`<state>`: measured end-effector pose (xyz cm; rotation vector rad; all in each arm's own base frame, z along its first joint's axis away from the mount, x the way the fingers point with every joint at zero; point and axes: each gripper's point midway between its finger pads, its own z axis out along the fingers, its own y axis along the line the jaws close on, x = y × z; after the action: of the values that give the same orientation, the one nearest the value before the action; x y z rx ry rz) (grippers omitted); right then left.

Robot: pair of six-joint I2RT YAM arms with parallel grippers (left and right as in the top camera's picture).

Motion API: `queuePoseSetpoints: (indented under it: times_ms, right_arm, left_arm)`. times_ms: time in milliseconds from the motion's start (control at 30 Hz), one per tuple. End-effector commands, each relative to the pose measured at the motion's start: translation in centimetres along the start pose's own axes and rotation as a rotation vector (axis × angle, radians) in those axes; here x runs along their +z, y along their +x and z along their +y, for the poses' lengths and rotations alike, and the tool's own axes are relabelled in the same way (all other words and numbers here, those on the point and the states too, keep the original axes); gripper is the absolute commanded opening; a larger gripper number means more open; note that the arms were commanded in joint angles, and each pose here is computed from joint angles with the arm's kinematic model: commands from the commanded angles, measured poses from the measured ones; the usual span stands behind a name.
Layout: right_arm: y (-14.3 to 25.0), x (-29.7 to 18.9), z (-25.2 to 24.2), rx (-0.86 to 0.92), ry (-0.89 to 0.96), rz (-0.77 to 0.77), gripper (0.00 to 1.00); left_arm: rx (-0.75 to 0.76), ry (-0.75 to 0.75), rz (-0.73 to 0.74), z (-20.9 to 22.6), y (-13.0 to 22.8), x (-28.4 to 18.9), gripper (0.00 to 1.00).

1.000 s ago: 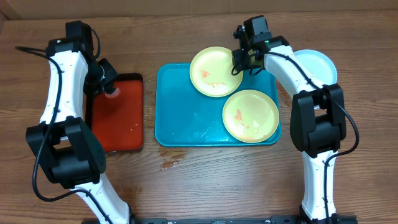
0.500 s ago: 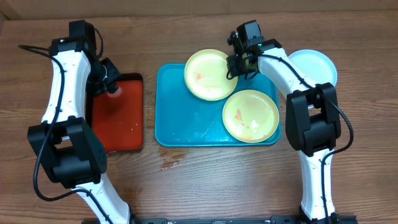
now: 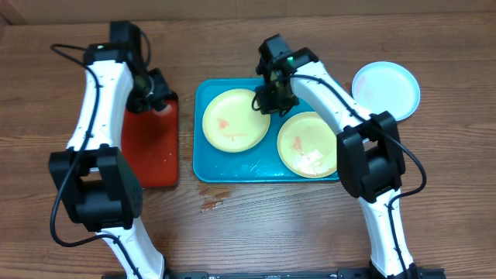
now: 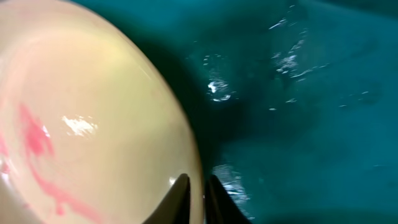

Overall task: Clean dirty plates on tray and stack at the side
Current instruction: 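Grip the top yellow plate rim and drag it left with right gripper, then bring the sponge in the left gripper onto the yellow plate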

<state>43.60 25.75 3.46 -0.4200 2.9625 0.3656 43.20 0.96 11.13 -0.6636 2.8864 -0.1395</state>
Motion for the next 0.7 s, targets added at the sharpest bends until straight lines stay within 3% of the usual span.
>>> queuePoseSetpoints:
  times_ms: [0, 67, 267, 600, 667]
  right_arm:
    - [-1.2, 0.2, -0.3, 0.034, 0.014, -0.039, 0.19]
    - [-1.8, 0.3, -0.7, 0.031, 0.036, -0.064, 0.27]
    - [-1.5, 1.8, -1.2, 0.029, 0.048, -0.063, 0.29]
    - [0.3, 3.3, 0.0, 0.01, -0.035, -0.007, 0.21]
    - [0.4, 3.3, 0.0, 0.027, -0.034, -0.002, 0.1]
  left_arm:
    - [0.077, 0.039, -0.018, -2.6, 0.8, -0.7, 0.04]
    - [0.099, 0.044, -0.016, -3.4, 1.3, -0.4, 0.04]
    - [0.13, 0.044, 0.013, -5.2, 3.2, 0.8, 0.04]
    - [0.156, 0.126, 0.059, -8.7, 6.6, 3.9, 0.04]
    - [0.139, 0.139, 0.066, -9.3, 7.4, 4.6, 0.04]
